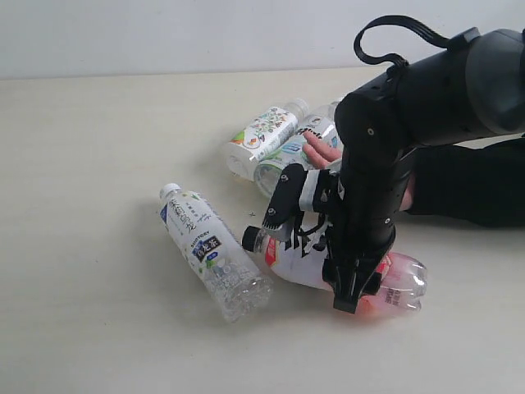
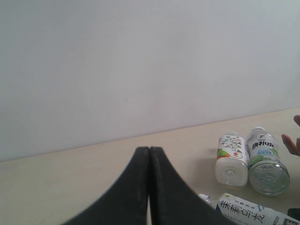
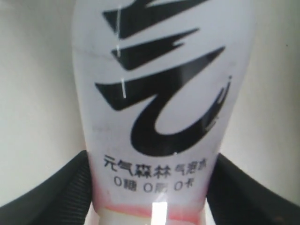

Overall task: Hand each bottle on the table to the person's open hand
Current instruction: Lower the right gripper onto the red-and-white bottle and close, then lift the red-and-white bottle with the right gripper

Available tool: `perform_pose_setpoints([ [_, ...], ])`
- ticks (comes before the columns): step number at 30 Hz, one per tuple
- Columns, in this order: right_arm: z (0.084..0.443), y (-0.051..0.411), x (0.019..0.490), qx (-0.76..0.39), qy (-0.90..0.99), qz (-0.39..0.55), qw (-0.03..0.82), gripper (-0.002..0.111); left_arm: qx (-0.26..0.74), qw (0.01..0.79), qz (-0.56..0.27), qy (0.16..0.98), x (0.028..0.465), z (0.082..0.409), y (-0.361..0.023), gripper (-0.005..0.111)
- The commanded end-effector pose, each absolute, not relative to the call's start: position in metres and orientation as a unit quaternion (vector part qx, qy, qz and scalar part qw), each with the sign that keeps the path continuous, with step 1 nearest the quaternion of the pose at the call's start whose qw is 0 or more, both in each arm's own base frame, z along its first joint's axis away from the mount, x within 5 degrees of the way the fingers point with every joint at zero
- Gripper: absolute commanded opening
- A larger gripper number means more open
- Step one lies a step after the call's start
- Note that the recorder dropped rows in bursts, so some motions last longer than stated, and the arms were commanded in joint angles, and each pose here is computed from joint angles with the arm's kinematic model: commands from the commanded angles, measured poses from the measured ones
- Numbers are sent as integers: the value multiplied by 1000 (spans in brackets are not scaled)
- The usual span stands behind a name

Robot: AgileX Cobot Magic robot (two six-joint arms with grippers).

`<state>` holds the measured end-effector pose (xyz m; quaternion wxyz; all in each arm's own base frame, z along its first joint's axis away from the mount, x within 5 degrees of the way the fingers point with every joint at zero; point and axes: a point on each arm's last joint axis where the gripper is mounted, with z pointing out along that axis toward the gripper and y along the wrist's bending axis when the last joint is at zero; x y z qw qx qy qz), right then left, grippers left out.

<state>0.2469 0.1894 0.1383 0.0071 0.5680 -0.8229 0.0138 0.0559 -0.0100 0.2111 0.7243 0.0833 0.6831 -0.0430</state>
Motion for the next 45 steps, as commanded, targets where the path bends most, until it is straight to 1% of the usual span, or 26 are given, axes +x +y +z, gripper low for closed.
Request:
perform_pose_setpoints([
  [1,139,191,248,565,-825,14,4,60,82,726,-41,681,55,211,-10,0],
  [3,139,190,248,565,-825,15,5,56,82,726,-41,681,55,211,-10,0],
  [5,139,190,247,564,-826,15,9,47,82,726,-41,681,55,211,-10,0],
  [10,139,186,244,557,-829,25,39,14,82,726,-41,681,55,211,-10,0],
  [13,140,179,243,544,-835,52,64,0,82,726,-41,681,55,211,-10,0],
  [18,145,172,242,530,-839,84,85,0,82,726,-41,681,55,211,-10,0],
  [21,156,170,240,526,-843,86,72,0,82,726,-41,681,55,211,-10,0],
  [24,172,166,237,520,-847,88,60,0,82,726,-41,681,55,211,-10,0],
  [30,215,150,221,501,-858,106,50,0,82,726,-41,681,55,211,-10,0],
  [36,264,135,204,469,-876,103,-43,0,82,726,-41,681,55,211,-10,0],
  [39,289,126,199,432,-890,110,-99,0,82,726,-41,681,55,211,-10,0],
  [42,315,120,203,360,-911,120,-163,0,82,726,-41,681,55,211,-10,0],
  [45,332,117,218,280,-935,105,-193,0,82,726,-41,681,55,211,-10,0],
])
